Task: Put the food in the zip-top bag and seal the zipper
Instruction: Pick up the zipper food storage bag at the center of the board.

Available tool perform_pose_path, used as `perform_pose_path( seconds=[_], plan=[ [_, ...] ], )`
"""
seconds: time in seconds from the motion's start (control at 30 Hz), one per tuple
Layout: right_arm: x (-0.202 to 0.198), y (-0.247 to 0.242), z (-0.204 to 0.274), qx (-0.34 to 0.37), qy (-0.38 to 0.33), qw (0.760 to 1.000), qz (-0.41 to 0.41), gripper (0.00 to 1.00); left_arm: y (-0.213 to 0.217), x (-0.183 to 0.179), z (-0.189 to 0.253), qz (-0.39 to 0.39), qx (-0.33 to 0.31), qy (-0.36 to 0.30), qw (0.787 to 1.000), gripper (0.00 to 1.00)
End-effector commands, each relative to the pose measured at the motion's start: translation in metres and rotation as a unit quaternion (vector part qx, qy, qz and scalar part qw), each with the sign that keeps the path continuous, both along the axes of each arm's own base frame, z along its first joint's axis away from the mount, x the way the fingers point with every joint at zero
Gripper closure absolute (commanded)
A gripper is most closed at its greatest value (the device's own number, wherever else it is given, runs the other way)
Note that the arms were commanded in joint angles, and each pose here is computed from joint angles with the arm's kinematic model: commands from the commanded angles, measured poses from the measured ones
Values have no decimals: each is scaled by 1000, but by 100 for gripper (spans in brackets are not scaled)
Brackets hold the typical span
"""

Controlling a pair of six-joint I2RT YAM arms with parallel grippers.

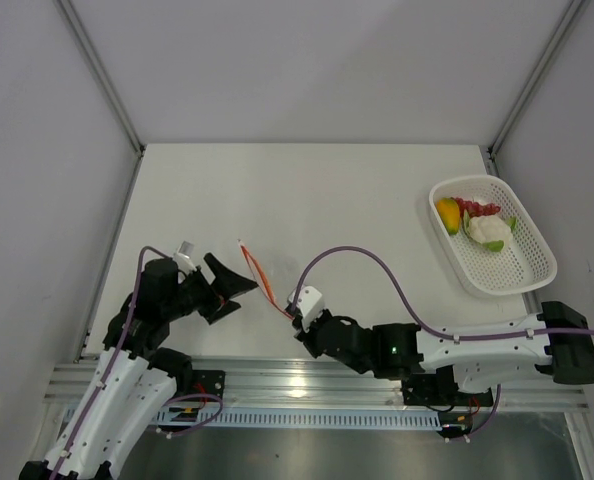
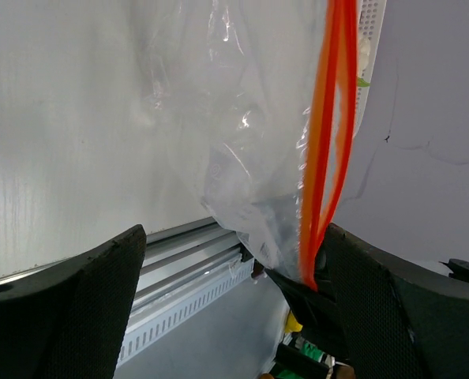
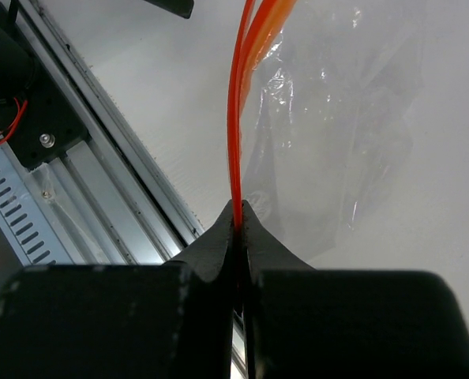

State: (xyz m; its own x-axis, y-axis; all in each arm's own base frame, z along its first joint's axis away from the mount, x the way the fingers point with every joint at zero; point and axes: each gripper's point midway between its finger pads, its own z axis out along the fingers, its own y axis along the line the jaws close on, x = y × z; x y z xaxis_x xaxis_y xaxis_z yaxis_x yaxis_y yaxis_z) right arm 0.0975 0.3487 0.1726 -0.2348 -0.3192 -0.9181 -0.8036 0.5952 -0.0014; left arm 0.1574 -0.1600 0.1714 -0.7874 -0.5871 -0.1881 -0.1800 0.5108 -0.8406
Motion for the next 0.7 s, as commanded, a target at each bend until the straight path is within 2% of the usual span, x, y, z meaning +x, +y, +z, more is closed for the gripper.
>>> perform_pose_path(
  seconds=[0.0, 0.67],
  plan=[
    [-1, 9, 10, 29, -3, 999, -13, 100, -3, 8, 20, 7, -13, -22, 1000, 5],
    [-1, 6, 10, 32, -3, 999, -22, 100, -2, 7, 6, 9, -11, -19, 1000, 6]
  ],
)
